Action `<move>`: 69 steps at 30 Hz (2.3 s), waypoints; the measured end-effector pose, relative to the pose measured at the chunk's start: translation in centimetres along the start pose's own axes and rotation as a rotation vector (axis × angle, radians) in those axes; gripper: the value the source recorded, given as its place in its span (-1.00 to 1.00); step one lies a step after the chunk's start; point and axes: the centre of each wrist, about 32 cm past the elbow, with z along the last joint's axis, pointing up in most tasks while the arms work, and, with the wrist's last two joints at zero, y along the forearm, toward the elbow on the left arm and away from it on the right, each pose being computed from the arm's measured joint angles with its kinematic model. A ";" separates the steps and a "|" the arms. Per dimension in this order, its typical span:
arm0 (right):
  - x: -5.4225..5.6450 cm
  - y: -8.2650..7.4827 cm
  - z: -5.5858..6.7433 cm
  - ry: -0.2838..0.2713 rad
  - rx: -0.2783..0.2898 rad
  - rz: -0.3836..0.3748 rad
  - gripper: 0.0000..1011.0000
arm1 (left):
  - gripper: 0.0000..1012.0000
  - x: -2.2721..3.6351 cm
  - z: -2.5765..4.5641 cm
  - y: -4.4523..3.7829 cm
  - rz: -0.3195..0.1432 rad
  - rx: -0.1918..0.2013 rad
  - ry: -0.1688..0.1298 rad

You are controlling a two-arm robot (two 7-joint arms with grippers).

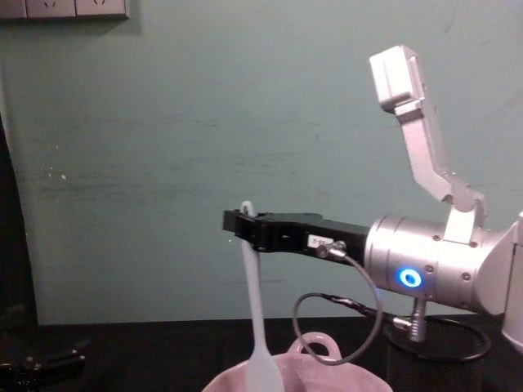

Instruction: Use the one hand to pick up the spoon and stir the clear water in the bowl.

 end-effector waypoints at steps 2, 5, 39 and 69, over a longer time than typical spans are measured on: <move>0.5 -0.4 0.1 -0.004 0.000 -0.016 -0.79 | 1.00 0.00 0.00 0.00 0.000 0.000 0.000; 0.8 -1.0 0.2 -0.007 0.001 -0.033 -0.79 | 1.00 0.00 0.00 0.00 0.000 0.000 0.000; -2.8 -3.5 -0.5 0.001 -0.003 0.012 -0.79 | 1.00 0.00 0.00 0.00 0.000 0.000 0.000; 1.0 -2.6 -0.2 0.001 0.013 -0.076 -0.79 | 1.00 0.00 0.00 0.00 0.000 0.000 0.000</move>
